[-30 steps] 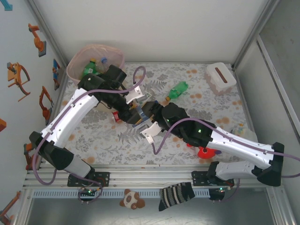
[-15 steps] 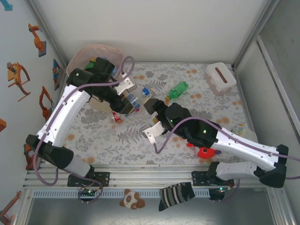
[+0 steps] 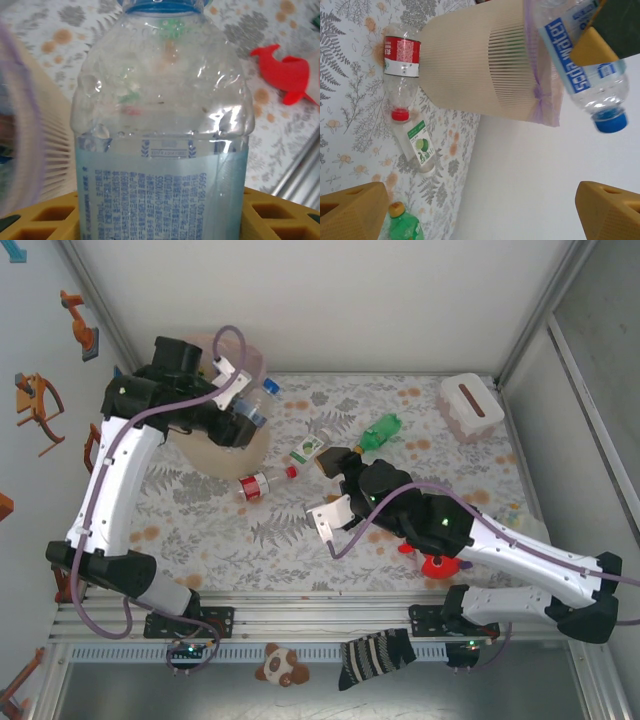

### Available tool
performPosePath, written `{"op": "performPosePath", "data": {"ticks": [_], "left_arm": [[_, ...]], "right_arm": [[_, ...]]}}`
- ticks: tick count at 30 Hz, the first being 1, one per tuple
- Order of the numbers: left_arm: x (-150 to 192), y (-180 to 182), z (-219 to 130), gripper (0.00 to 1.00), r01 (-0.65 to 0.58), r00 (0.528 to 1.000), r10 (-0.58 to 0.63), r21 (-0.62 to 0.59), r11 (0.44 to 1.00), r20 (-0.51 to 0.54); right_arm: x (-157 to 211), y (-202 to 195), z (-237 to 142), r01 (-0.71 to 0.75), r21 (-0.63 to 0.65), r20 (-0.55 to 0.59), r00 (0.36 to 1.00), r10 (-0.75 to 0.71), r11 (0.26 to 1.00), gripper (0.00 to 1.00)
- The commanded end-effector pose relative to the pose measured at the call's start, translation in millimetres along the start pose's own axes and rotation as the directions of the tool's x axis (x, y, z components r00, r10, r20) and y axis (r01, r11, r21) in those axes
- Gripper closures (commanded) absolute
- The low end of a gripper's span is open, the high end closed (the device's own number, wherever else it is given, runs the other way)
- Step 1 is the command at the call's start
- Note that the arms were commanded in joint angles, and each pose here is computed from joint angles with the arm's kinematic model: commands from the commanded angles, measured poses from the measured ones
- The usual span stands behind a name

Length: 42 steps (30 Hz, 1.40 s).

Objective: Put the plastic bottles in the bin

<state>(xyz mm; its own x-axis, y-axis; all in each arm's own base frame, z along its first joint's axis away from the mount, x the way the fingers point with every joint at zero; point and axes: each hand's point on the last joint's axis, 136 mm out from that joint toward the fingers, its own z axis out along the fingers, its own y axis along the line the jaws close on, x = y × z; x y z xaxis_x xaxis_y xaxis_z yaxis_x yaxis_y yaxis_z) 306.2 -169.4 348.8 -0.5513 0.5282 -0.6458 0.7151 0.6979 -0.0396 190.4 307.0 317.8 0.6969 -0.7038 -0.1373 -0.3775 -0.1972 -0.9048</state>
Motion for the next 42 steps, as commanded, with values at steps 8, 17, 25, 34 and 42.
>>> {"op": "performPosePath", "data": {"ticks": [8,17,25,34,42], "left_arm": [[-24,107,-17,0.45,0.046,0.998,-0.063,-0.448,0.893,-0.024],[-20,188,-10,0.42,-0.182,0.97,0.005,-0.715,0.675,-0.243],[0,226,11,0.4,-0.189,0.958,-0.035,-0.714,0.674,-0.286],[27,239,37,0.36,-0.116,0.956,-0.092,-0.643,0.757,-0.28],[30,240,43,0.24,-0.075,0.961,-0.109,-0.617,0.784,-0.255]], "right_arm": [[1,-10,-14,-0.091,0.039,0.009,0.996,0.091,0.995,0.06],[0,-7,-9,-0.093,0.022,0.011,0.996,0.092,0.995,0.06],[1,-6,-7,-0.106,0.014,0.015,0.994,0.106,0.994,0.06],[1,-3,1,-0.12,-0.006,0.01,0.993,0.12,0.993,0.06],[1,-4,0,-0.132,-0.005,0.015,0.991,0.132,0.991,0.06]]}}
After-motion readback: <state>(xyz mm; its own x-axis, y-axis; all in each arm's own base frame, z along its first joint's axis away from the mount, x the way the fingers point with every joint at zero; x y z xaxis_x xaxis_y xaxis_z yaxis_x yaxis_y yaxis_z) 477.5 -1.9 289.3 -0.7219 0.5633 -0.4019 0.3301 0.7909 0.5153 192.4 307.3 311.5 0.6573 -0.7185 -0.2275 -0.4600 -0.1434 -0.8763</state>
